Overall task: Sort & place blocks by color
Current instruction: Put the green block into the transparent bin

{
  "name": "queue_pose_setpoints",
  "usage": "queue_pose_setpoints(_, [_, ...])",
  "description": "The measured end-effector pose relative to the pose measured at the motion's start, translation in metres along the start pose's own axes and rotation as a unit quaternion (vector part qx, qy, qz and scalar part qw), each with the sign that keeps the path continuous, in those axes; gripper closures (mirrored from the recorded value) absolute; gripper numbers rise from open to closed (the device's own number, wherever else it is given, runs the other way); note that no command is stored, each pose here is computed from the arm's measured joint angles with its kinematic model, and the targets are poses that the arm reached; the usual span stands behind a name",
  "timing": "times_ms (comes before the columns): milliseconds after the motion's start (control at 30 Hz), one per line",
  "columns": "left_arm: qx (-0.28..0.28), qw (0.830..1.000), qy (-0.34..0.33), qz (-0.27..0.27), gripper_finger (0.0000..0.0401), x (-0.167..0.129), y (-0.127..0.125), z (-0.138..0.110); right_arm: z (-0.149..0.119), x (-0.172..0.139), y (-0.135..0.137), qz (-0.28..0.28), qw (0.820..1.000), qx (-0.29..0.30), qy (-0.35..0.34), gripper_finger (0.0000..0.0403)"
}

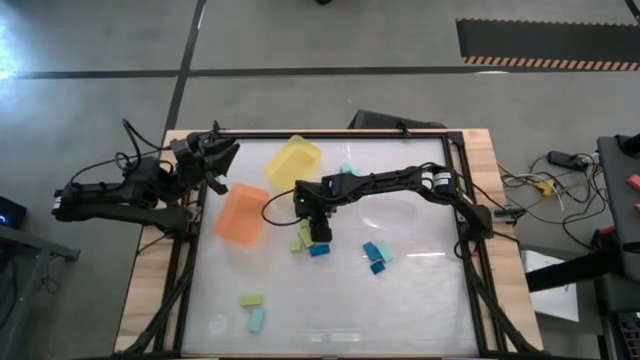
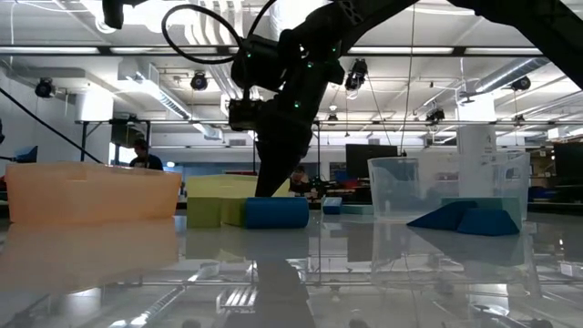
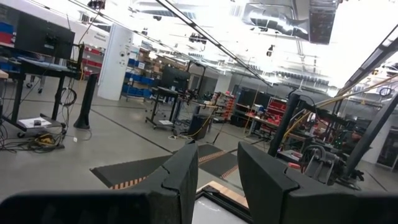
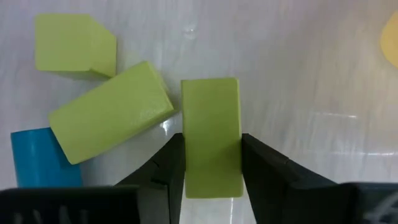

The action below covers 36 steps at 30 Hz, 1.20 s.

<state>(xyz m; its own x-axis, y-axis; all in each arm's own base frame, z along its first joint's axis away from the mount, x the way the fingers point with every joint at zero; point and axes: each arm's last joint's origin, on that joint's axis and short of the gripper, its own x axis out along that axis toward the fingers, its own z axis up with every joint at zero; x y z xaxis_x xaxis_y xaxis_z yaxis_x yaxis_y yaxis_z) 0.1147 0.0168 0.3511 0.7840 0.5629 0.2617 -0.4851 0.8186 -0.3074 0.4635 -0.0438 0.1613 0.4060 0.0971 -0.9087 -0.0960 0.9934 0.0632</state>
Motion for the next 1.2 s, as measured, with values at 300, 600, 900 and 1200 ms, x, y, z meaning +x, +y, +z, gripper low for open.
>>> queue_pose_setpoints(300, [0.001, 1.0, 0.002, 0.0, 0.0304, 0.001, 0.0, -0.001, 0.001, -0.007, -0.002, -0.002, 1.0, 0.019, -0.003, 0.0287])
queue_pose_setpoints(600, [0.002, 1.0, 0.002, 0.006, 0.0304, 0.001, 0.0, -0.002, 0.0, -0.064, -0.006, -0.013, 0.997, 0.075, -0.011, 0.0287])
queue_pose_setpoints(900, [0.002, 1.0, 0.002, 0.01, 0.0304, 0.001, 0.0, -0.002, -0.011, -0.15, 0.003, -0.019, 0.99, 0.133, -0.031, 0.0287])
queue_pose_setpoints(1200, [0.001, 1.0, 0.001, 0.013, 0.0304, 0.001, 0.0, -0.001, -0.038, -0.2, 0.015, -0.043, 0.987, 0.154, -0.027, 0.0287])
